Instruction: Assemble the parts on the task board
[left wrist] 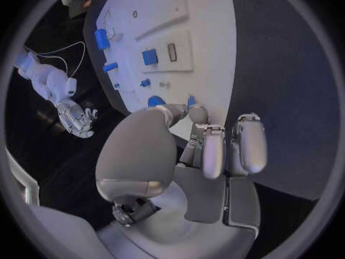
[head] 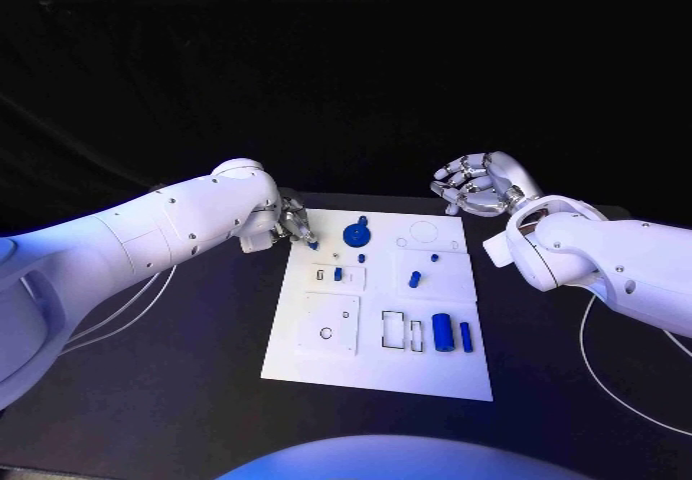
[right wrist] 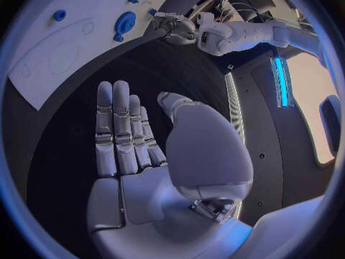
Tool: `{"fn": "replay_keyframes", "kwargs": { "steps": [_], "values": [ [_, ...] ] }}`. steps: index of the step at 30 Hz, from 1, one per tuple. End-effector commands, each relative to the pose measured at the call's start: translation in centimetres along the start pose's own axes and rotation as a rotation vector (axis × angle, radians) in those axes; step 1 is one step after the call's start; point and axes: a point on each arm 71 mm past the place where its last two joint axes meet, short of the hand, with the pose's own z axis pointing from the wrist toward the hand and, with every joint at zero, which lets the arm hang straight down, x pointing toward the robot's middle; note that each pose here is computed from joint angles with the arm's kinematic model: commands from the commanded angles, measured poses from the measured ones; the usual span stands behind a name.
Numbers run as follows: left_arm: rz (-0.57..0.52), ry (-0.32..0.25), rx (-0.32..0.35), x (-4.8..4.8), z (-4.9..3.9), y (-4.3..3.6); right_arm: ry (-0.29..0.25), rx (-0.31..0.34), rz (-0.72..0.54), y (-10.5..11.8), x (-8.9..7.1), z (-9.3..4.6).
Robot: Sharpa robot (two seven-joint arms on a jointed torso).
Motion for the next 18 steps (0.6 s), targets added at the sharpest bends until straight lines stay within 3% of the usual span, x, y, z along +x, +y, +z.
{"fn": "replay_keyframes", "kwargs": {
  "steps": [1,8,18],
  "values": [
    [-0.06,0.012,0.035,0.08,-0.24,0.03,0.014,-0.006,0.0,0.0,0.1,0.0],
    [-0.128,0.02,0.078,0.47,-1.61,0.58,0.011,-0.004,-0.001,-0.1,0.0,-0.1],
    [-0.149,0.008,0.145,1.74,-3.9,0.32,0.008,-0.001,-0.002,-0.2,-0.3,-0.2]
  ]
}}
